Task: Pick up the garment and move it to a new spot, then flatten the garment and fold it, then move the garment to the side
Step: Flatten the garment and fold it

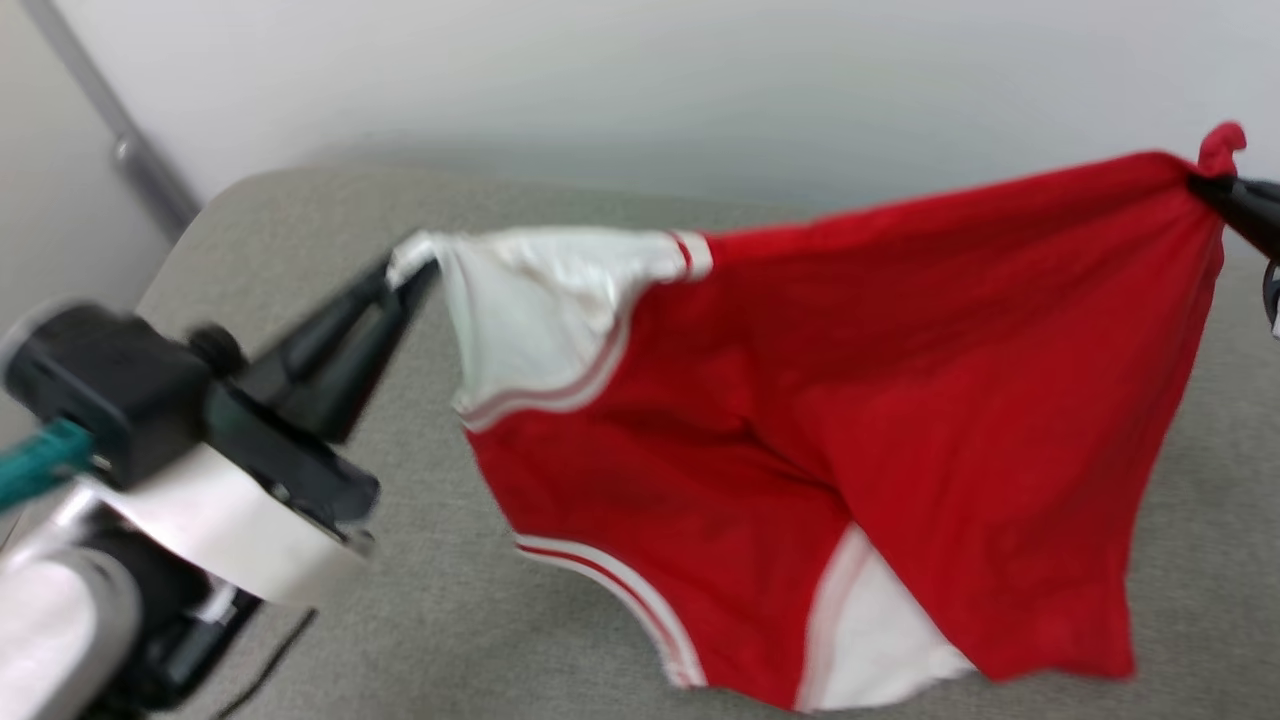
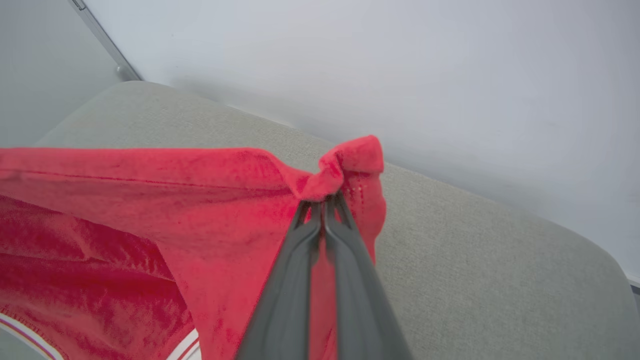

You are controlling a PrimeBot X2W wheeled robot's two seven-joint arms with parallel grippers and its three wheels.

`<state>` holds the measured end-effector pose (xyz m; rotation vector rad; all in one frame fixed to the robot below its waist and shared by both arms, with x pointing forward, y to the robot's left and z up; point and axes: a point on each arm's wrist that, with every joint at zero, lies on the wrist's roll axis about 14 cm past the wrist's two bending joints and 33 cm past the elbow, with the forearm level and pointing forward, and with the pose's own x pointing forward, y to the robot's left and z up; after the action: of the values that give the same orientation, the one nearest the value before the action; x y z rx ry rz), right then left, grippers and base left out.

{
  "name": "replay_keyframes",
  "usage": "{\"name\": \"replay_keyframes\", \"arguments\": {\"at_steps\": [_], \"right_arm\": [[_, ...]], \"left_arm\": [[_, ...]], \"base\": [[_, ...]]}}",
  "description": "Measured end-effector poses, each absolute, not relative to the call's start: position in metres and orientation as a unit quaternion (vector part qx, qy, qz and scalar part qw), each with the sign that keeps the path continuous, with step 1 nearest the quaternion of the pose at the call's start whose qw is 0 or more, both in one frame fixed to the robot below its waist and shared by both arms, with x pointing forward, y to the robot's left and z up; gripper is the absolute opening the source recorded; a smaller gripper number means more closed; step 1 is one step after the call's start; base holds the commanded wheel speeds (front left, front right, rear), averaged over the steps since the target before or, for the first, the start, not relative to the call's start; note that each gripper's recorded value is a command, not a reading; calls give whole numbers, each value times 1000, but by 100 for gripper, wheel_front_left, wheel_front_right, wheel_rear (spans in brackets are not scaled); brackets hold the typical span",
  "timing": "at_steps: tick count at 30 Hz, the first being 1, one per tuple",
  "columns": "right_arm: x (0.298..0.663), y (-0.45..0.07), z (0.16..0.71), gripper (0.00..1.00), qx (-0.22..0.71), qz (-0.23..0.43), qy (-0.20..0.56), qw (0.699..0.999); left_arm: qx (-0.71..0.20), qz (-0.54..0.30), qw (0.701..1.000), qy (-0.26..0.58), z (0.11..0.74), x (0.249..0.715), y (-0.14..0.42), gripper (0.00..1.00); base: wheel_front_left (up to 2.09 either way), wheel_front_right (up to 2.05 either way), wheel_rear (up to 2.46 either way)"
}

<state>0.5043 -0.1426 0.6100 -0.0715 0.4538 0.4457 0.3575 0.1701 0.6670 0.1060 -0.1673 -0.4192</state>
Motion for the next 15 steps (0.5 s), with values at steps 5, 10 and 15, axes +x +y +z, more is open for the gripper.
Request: {"name": "replay_keyframes", "arguments": {"at_steps": [5, 10, 15], "right_arm": [[478, -156, 669, 0, -18, 213, 135, 967], [453, -166, 714, 0, -20, 205, 51, 977], [429, -171, 764, 0, -22, 198, -48, 979]], "left_arm": [[81, -219, 957, -174, 736, 356, 163, 0], [101, -229, 939, -237, 786, 354, 152, 0], [114, -234, 924, -281, 820, 357, 145, 0]], "base": [[0, 0, 0], [0, 0, 0], [0, 0, 0]]}}
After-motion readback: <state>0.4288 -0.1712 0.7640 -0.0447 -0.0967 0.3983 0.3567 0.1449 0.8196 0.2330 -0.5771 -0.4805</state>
